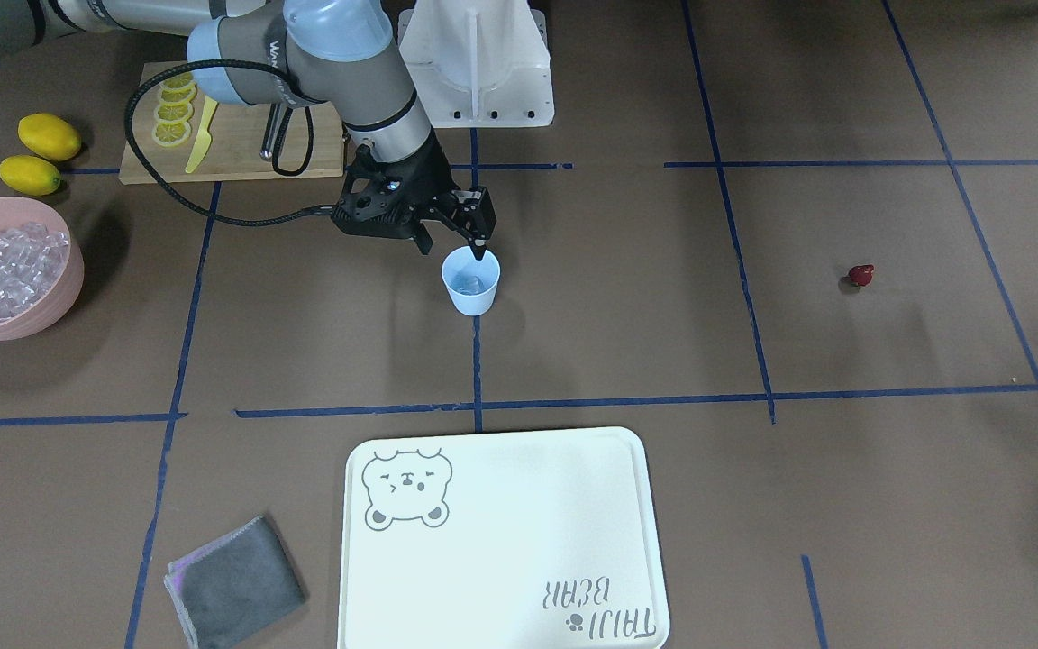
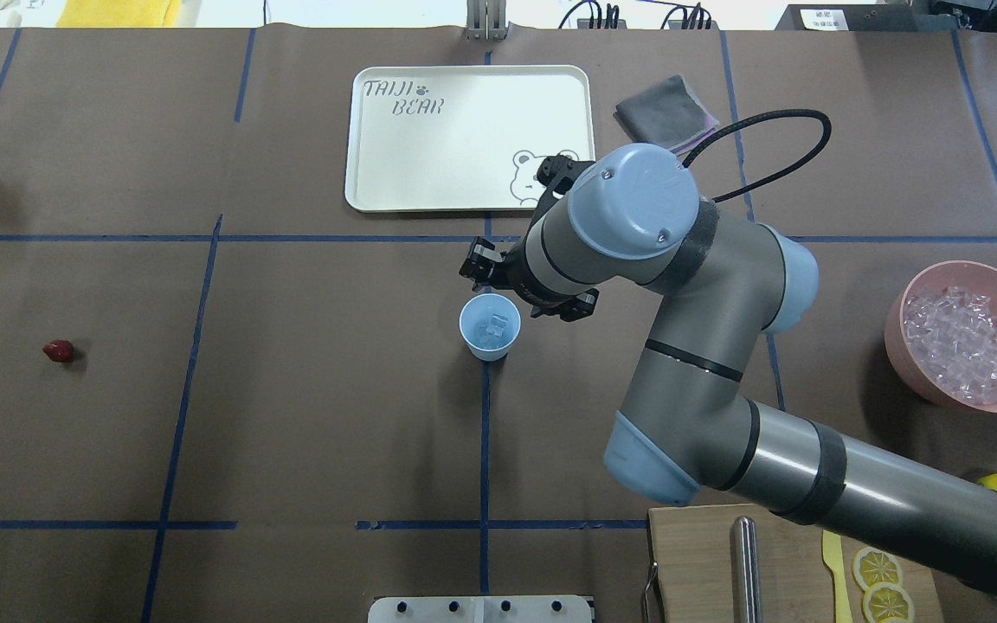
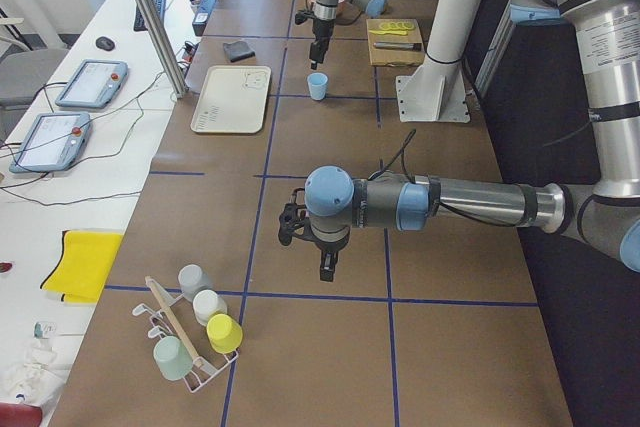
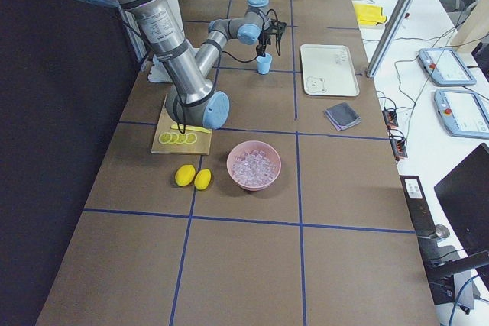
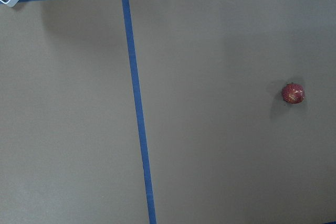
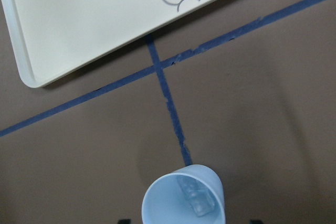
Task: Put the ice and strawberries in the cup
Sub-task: 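Withdraw the right gripper toward the bowl while the left gripper reaches for the strawberry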
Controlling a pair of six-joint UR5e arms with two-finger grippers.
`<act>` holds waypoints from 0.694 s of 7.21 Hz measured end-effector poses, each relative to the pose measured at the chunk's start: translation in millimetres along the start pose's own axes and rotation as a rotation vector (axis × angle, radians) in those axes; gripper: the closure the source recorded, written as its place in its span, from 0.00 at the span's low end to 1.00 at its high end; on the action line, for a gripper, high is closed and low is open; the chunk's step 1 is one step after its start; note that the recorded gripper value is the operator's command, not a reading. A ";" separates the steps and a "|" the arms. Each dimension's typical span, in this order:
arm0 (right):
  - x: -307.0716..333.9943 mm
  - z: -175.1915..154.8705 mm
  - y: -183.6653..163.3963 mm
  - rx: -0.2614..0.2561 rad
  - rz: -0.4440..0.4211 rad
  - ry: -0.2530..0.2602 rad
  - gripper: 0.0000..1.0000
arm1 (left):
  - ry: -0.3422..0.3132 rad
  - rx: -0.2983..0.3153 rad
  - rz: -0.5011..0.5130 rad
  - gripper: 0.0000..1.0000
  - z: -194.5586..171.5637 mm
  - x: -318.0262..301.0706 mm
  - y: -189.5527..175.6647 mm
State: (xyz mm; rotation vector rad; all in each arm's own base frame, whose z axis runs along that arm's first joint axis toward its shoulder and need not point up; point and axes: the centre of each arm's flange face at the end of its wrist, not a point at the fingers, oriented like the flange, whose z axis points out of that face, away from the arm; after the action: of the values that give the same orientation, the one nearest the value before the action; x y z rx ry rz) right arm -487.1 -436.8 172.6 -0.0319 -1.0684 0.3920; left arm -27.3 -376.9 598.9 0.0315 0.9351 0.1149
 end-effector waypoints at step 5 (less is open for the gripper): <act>252.0 -126.7 -146.1 -0.060 -0.156 0.092 0.00 | -0.040 -0.012 0.010 0.00 58.5 75.4 -29.5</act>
State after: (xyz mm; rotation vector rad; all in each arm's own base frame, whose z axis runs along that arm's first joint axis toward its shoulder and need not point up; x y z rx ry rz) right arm -229.2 -469.6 355.2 -0.0195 -0.9840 0.2150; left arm 66.6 -396.4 571.0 0.0269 0.8947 0.1287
